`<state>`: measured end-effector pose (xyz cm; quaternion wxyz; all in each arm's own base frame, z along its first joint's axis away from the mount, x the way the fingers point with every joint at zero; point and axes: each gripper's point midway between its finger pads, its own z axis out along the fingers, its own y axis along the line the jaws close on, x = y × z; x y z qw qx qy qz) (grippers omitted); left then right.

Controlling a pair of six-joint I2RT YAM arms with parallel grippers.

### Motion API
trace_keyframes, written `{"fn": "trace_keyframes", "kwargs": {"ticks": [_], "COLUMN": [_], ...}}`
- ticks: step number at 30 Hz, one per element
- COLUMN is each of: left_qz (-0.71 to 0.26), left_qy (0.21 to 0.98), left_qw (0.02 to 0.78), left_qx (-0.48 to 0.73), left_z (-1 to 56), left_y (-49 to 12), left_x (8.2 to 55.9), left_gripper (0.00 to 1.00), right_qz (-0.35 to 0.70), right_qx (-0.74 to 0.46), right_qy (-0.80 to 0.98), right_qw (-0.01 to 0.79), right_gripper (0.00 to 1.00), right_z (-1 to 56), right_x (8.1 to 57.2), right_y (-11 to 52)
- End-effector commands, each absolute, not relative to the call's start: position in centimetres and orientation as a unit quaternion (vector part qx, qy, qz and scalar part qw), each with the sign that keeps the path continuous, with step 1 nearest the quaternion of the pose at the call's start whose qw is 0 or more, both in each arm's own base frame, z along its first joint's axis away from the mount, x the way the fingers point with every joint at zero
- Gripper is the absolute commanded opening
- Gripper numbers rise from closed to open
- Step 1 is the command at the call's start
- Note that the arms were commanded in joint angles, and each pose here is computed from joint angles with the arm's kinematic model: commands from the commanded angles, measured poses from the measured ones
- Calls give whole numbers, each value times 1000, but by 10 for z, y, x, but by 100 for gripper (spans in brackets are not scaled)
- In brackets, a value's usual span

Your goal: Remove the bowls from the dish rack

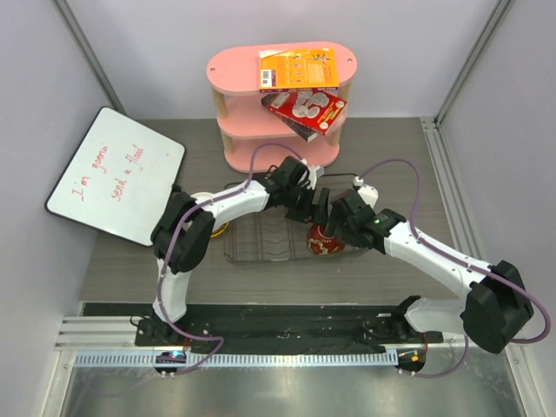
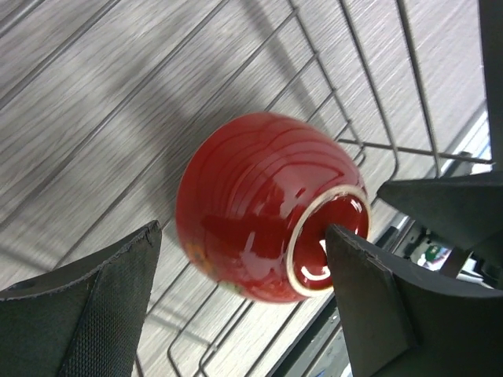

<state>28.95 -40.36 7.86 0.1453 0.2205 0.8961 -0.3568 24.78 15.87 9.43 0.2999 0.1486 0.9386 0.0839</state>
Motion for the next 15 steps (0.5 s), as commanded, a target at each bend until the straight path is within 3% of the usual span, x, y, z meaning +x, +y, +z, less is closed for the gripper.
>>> {"fn": "trace_keyframes", "kwargs": {"ticks": [1,9,15], "left_qz": [-244,-250,-301], "left_qy": [936,934,927], "left_qw": [99,146,121], "left_qx": [235,208,191], "left_z": [42,74,67], "left_y": [-352,-351,-367], "left_x": [259,271,260], "left_gripper": [85,87,86], "right_qz": [49,9,-13], "right_qx": [160,189,205], "right_qy": [938,940,936], "right_qw": [304,285,286], "right_gripper": [67,67,66], "right_z": [90,80,81], "right_x": [248,244,243], "right_y": [145,125,110]}}
